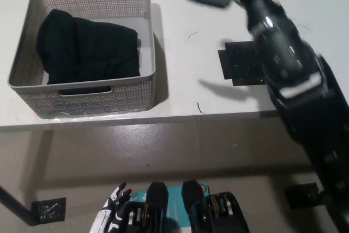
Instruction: Use the right hand to pick up a t shirt on the right hand side and place it into a contianer on the left side
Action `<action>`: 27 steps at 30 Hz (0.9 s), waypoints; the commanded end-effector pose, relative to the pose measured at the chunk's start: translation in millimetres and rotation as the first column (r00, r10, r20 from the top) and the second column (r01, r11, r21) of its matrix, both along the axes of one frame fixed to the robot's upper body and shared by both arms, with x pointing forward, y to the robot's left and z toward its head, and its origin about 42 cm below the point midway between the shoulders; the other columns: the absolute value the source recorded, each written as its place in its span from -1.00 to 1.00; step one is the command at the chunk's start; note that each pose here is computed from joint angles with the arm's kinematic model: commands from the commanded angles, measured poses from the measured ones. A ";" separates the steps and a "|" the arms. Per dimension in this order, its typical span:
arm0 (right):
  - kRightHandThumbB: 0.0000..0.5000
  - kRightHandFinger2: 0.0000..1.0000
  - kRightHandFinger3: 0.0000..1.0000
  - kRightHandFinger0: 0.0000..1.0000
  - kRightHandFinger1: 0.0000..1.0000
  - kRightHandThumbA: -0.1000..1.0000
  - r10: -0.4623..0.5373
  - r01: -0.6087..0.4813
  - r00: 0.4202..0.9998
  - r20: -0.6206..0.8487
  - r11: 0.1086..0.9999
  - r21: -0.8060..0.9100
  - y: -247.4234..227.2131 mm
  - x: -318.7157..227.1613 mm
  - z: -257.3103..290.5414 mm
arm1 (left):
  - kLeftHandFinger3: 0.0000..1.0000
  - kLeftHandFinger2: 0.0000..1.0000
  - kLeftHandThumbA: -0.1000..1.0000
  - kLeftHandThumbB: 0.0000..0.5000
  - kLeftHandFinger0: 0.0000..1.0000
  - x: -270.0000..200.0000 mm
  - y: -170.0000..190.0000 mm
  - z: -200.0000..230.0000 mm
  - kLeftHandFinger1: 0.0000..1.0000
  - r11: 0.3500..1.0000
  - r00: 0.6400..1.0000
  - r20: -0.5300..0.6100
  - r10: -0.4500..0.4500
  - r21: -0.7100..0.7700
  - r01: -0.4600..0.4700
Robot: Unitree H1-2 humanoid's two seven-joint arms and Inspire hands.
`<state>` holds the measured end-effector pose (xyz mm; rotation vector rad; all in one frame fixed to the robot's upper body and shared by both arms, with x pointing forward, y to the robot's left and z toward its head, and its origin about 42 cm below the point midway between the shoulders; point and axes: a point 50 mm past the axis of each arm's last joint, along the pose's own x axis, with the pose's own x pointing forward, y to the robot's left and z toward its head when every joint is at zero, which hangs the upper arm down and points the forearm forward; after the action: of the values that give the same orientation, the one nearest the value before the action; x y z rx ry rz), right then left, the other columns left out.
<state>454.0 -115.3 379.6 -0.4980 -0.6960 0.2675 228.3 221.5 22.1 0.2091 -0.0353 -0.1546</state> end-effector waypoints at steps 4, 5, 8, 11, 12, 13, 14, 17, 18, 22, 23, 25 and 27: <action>0.09 1.00 1.00 1.00 1.00 0.92 -0.054 0.089 0.938 0.341 0.992 -0.088 -70.4 -125.0 -49.1 | 1.00 0.91 0.96 0.20 0.98 0.8 26.3 11.1 0.91 0.997 0.995 0.067 0.073 0.003 -0.073; 0.08 1.00 1.00 1.00 1.00 0.93 -0.055 0.089 0.939 0.338 0.992 -0.086 -71.4 -126.8 -53.0 | 1.00 0.91 0.97 0.20 0.98 0.9 27.0 11.0 0.91 0.997 0.995 0.066 0.077 0.003 -0.078; 0.00 1.00 1.00 1.00 1.00 0.87 -0.111 0.136 0.961 0.255 0.987 -0.084 -96.0 -157.5 -103.7 | 1.00 0.87 0.96 0.12 1.00 1.3 25.6 9.5 0.91 0.997 0.995 0.069 0.078 -0.005 -0.078; 0.02 1.00 1.00 1.00 1.00 0.87 -0.134 0.152 0.973 0.190 0.985 -0.084 -106.2 -174.1 -129.5 | 1.00 0.87 0.97 0.08 1.00 0.2 25.3 9.4 0.92 0.997 0.994 0.068 0.081 -0.019 -0.080; 0.00 1.00 1.00 1.00 1.00 0.89 -0.148 0.161 0.979 0.138 0.983 -0.087 -113.0 -184.9 -148.9 | 1.00 0.94 0.97 -0.02 1.00 -0.9 27.0 9.2 0.97 0.997 0.995 0.062 0.082 -0.016 -0.081; 0.00 1.00 1.00 1.00 1.00 0.90 -0.153 0.164 0.981 0.118 0.983 -0.088 -115.6 -189.5 -156.6 | 1.00 0.95 0.97 -0.02 1.00 -1.3 27.9 9.1 0.97 0.997 0.995 0.060 0.082 -0.014 -0.081; 0.02 1.00 1.00 1.00 1.00 0.93 -0.169 0.177 0.983 0.075 0.977 -0.116 -121.3 -197.2 -173.4 | 1.00 0.94 0.97 -0.03 1.00 -1.0 29.5 8.6 0.97 0.996 0.994 0.065 0.087 -0.019 -0.086; -0.07 1.00 1.00 1.00 1.00 0.96 -0.188 0.187 0.982 0.007 0.971 -0.149 -129.2 -212.9 -202.5 | 1.00 0.94 0.98 0.03 1.00 -1.8 32.9 9.2 0.97 0.996 0.993 0.069 0.094 -0.013 -0.094; -0.14 1.00 1.00 1.00 1.00 0.92 -0.194 0.188 0.981 -0.026 0.969 -0.162 -131.7 -218.7 -214.6 | 1.00 0.94 1.00 0.06 1.00 -1.4 33.8 10.3 0.97 0.995 0.993 0.073 0.095 -0.020 -0.094; -0.15 1.00 1.00 1.00 1.00 0.91 -0.208 0.192 0.973 -0.103 0.970 -0.147 -140.0 -225.8 -241.5 | 1.00 0.95 1.00 0.04 1.00 0.4 31.4 9.2 0.98 0.994 0.992 0.072 0.106 -0.027 -0.105; -0.15 1.00 1.00 1.00 1.00 0.91 -0.209 0.193 0.972 -0.107 0.971 -0.144 -140.6 -227.0 -243.5 | 1.00 0.95 1.00 0.05 1.00 -0.7 31.2 8.9 0.98 0.994 0.992 0.070 0.106 -0.027 -0.104; -0.14 1.00 1.00 1.00 1.00 0.96 -0.212 0.192 0.966 -0.146 0.972 -0.139 -143.5 -226.9 -255.4 | 1.00 0.95 1.00 0.10 1.00 -1.0 32.5 9.7 0.98 0.993 0.990 0.073 0.117 -0.030 -0.115; -0.05 1.00 1.00 1.00 1.00 1.00 -0.238 0.218 0.944 -0.230 0.970 -0.110 -151.0 -227.1 -272.4 | 1.00 0.96 1.00 0.09 1.00 -0.6 33.3 10.6 0.98 0.993 0.990 0.078 0.118 -0.025 -0.116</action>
<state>228.1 -253.1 112.7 -0.6672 -0.2918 0.1873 227.5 247.0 23.4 0.2061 -0.0329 -0.0731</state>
